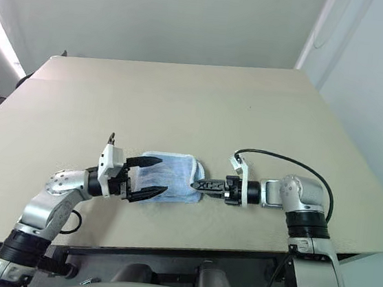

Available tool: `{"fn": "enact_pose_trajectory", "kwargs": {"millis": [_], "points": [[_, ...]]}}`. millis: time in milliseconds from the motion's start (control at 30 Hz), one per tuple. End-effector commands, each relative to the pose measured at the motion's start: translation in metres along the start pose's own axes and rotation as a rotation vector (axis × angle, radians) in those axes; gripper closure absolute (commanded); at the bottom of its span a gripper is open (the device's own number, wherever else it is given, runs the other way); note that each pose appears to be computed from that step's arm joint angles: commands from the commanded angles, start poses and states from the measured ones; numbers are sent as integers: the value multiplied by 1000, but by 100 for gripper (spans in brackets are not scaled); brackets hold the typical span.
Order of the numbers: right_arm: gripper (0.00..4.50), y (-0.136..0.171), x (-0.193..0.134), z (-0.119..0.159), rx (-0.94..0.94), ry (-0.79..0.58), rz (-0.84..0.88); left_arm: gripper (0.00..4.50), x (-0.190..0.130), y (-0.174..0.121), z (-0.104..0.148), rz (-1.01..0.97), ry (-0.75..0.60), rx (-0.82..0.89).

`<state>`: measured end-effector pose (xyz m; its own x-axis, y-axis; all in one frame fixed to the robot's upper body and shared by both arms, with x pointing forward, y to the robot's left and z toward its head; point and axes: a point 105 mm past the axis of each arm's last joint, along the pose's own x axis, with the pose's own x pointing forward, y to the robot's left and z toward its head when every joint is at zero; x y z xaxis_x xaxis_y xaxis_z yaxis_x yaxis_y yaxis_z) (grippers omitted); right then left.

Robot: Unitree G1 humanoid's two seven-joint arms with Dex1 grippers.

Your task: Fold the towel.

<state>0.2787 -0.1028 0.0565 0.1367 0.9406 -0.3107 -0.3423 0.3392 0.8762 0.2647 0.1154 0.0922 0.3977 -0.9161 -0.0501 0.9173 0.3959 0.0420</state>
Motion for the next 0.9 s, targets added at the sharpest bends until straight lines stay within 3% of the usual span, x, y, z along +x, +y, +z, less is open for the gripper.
{"fn": "enact_pose_trajectory", "kwargs": {"millis": [33,400,800,900], "points": [[0,5,10,3,-38,17,0,24,-9,3,15,29,-19,47],[0,14,31,18,-21,-4,54,24,-13,3,15,72,-17,48],[0,15,47,14,22,35,74,24,-14,4,14,87,-6,60],[98,12,46,15,30,19,66,20,-14,5,14,91,-1,64]]}}
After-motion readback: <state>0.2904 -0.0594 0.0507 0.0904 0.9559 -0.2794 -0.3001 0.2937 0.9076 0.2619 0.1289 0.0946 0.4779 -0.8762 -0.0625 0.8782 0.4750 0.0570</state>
